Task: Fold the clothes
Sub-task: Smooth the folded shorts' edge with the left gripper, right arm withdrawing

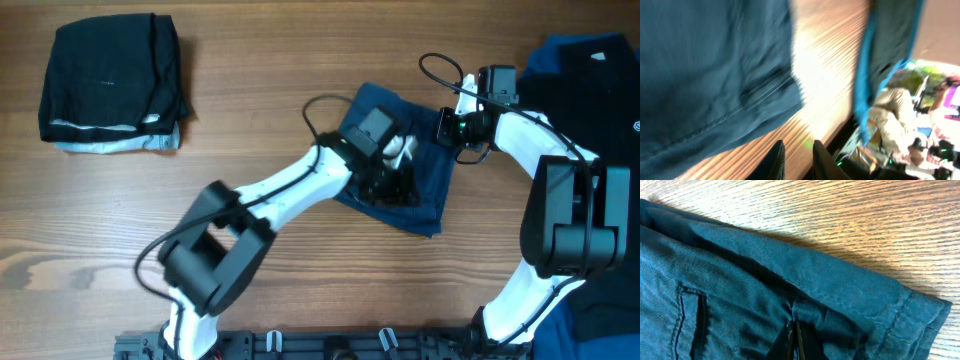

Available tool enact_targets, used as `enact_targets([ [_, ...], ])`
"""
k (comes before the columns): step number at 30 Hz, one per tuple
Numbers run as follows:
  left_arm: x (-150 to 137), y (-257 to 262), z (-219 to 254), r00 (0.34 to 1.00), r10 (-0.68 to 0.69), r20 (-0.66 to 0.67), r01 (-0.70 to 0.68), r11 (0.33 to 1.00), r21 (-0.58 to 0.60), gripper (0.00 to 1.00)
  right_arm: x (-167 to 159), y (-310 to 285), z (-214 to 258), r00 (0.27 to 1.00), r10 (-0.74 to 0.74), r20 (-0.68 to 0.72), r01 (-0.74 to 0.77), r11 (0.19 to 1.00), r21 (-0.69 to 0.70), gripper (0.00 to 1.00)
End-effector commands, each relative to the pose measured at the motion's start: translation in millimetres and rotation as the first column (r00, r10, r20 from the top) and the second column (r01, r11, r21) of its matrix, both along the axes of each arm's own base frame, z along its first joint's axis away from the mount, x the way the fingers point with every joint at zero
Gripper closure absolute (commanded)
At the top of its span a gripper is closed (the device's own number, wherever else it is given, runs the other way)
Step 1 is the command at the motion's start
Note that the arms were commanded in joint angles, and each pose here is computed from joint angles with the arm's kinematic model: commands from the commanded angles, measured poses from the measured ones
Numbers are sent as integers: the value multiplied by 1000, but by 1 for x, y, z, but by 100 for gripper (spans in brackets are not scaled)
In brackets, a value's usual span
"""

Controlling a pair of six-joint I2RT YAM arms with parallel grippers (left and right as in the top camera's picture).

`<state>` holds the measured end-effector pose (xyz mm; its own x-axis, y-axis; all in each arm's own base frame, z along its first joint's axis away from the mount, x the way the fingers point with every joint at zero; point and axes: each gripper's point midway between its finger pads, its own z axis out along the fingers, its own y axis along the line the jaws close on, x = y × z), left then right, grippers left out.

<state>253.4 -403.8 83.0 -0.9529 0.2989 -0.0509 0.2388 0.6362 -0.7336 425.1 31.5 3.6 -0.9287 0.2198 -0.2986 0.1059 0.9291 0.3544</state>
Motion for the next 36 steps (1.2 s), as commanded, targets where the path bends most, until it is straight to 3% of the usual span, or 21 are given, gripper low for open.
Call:
enact_targets([
  [1,15,-1,6,996,33,83,-33,999,6,96,-12,7,-18,998,5,-58,-4,1000,21,96],
  [9,8,-15,-32,999,22,43,-24,999,34,96,-12,7,-18,998,5,-60,-4,1000,22,96],
  [14,-10,-17,-57,997,-25,-75,27,999,29,96,-12,7,-18,998,5,-60,-4,1000,22,96],
  [19,-26,-6,-111,976,33,-216,0,989,151,96,-12,7,-18,998,5,-60,-4,1000,22,96],
  [23,-26,-5,-110,975,37,-220,-2,988,155,96,-10,7,-15,998,-23,-60,25,999,31,96],
  [26,-21,-7,-93,984,34,-176,-10,990,139,96,15,6,33,999,-12,48,11,1000,25,94],
  [29,-10,-3,-68,996,42,-77,-30,989,145,96,33,4,118,973,57,224,-52,998,-26,90],
  [33,2,8,-36,996,70,48,-78,981,178,96,25,-18,196,926,9,377,46,990,-136,82],
  [36,8,27,-25,988,104,117,-130,959,250,96,9,-39,213,923,-35,384,129,966,-224,71],
])
